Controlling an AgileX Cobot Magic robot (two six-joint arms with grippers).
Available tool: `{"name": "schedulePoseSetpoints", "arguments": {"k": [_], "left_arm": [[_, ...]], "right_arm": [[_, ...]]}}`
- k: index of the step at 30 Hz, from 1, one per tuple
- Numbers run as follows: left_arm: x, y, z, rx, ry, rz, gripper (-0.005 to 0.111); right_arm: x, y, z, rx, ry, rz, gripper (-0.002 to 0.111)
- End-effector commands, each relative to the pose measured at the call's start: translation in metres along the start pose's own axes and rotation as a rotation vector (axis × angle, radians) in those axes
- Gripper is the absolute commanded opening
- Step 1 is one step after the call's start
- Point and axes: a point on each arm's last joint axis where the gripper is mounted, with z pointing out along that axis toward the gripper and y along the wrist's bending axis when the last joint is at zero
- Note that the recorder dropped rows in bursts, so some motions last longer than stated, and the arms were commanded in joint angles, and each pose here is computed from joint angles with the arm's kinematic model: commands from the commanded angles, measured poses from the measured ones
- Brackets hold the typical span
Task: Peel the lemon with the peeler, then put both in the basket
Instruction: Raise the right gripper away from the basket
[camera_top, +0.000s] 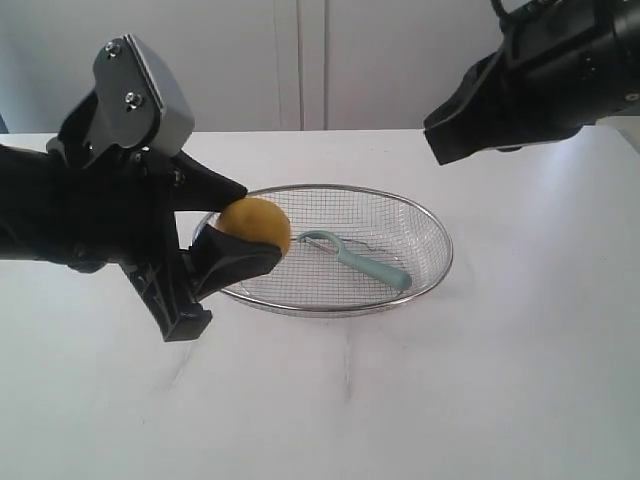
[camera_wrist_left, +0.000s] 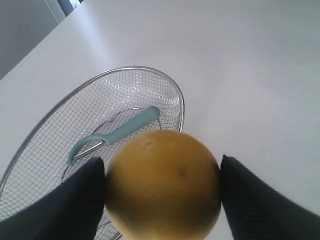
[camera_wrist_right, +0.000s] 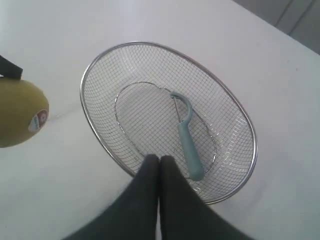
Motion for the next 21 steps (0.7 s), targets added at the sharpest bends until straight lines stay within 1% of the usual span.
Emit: {"name": "schedulePoseSetpoints", "arguments": {"k": [1, 3, 6, 9, 11, 13, 16, 19, 21], "left_arm": [[-0.001, 0.001, -0.001, -0.018, -0.012, -0.03, 0.0], [-0.002, 0.006, -0.001, -0.072, -0.022, -0.05, 0.0], [-0.003, 0.018, -0.003, -0.201, -0.05, -0.136, 0.0], [-0.009, 0.03, -0.004, -0.306, -0.078, -0.15, 0.0], [-0.016, 0.036, 0.0, -0.324, -0.09, -0.148, 0.0], [-0.024, 0.042, 0.009, -0.318, -0.094, -0.147, 0.0], [-0.032, 0.055, 0.034, -0.315, -0.078, -0.15, 0.0], [-0.03, 0.067, 0.064, -0.304, -0.048, -0.198, 0.0], [-0.022, 0.076, 0.085, -0.29, -0.019, -0.268, 0.0]], "right_arm": [[0.004, 0.0, -0.003, 0.026, -0.019, 0.01, 0.0], [0.005, -0.001, -0.002, 0.032, -0.014, 0.003, 0.0], [0.005, -0.001, -0.002, 0.035, -0.019, 0.002, 0.0], [0.005, -0.001, -0.002, 0.035, -0.019, 0.012, 0.0], [0.005, -0.001, -0.002, 0.035, -0.019, 0.02, 0.0], [0.005, -0.001, -0.002, 0.035, -0.019, 0.02, 0.0], [0.005, -0.001, -0.002, 0.037, -0.018, 0.017, 0.0], [0.005, -0.002, -0.002, 0.04, -0.017, 0.014, 0.0], [0.006, -0.003, -0.003, 0.053, -0.006, 0.002, 0.0]]}}
